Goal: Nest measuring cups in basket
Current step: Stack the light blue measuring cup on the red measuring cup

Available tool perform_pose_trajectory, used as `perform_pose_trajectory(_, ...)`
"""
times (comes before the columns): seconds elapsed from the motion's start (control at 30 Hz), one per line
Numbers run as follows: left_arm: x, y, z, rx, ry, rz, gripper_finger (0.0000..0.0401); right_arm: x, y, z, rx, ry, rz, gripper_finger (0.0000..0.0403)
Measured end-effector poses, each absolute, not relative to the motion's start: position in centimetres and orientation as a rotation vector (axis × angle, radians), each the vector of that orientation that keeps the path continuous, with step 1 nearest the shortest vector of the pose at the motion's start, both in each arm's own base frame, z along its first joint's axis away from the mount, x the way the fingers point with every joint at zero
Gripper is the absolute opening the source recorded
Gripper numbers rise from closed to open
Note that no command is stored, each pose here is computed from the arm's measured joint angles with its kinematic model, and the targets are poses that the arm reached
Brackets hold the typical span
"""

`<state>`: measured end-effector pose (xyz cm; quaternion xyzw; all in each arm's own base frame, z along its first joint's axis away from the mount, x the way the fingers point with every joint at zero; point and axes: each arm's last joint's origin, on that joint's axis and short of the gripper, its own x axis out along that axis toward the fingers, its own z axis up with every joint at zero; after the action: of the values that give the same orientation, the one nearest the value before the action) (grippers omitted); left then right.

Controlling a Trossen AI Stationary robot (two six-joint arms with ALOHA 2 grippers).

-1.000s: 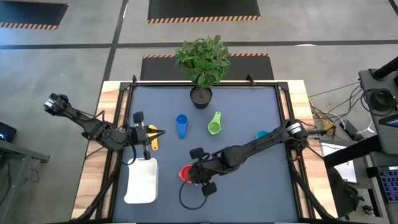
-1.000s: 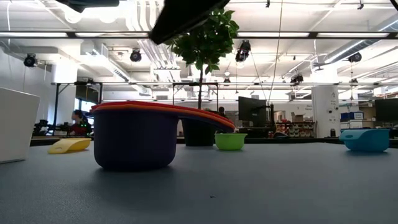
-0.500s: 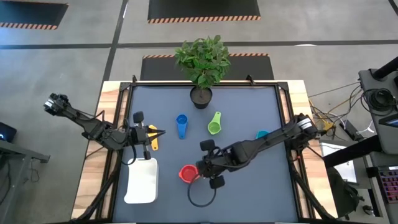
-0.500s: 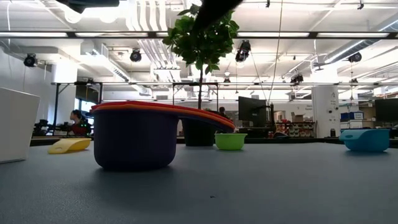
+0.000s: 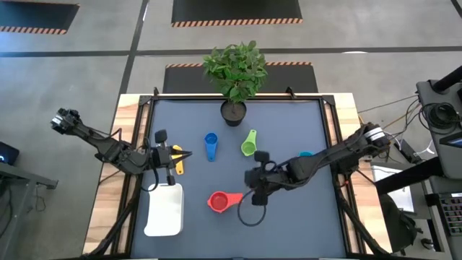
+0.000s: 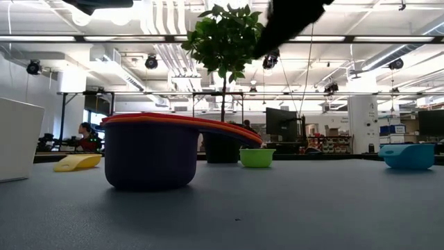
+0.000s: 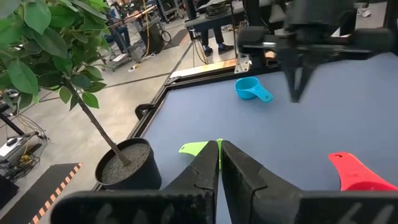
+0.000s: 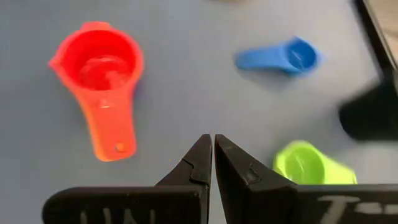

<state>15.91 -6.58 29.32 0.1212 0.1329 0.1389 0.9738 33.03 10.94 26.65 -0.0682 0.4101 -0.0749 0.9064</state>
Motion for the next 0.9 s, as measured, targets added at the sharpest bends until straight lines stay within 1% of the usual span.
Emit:
perform_pose_trajectory(0.17, 15.9, -6.6, 29.3, 0.246, 0.269, 0.28, 0.0, 30.9, 8.7, 25.9, 0.086, 0.851, -0.303, 0.0008)
perform_pose_trajectory(0.23, 15.9, -6.6, 29.3, 0.246, 0.269, 0.28, 0.0, 29.8, 7.9, 25.4, 0.134, 0.871, -0.35, 0.0008)
perform_pose_trajectory(0.53, 15.9, -6.6, 29.3, 0.246, 0.269, 0.28, 0.0, 24.7, 6.1, 23.1, 0.17, 0.911, -0.408, 0.0008)
perform_pose_trajectory(0.77, 15.9, -6.6, 29.3, 0.245, 0.269, 0.28, 0.0, 22.0, 5.0, 21.9, 0.209, 0.844, -0.561, 0.0009)
perform_pose_trajectory(0.9, 15.9, -6.6, 29.3, 0.245, 0.269, 0.28, 0.0, 21.9, 4.7, 22.0, 0.418, 0.777, -0.668, 0.0009)
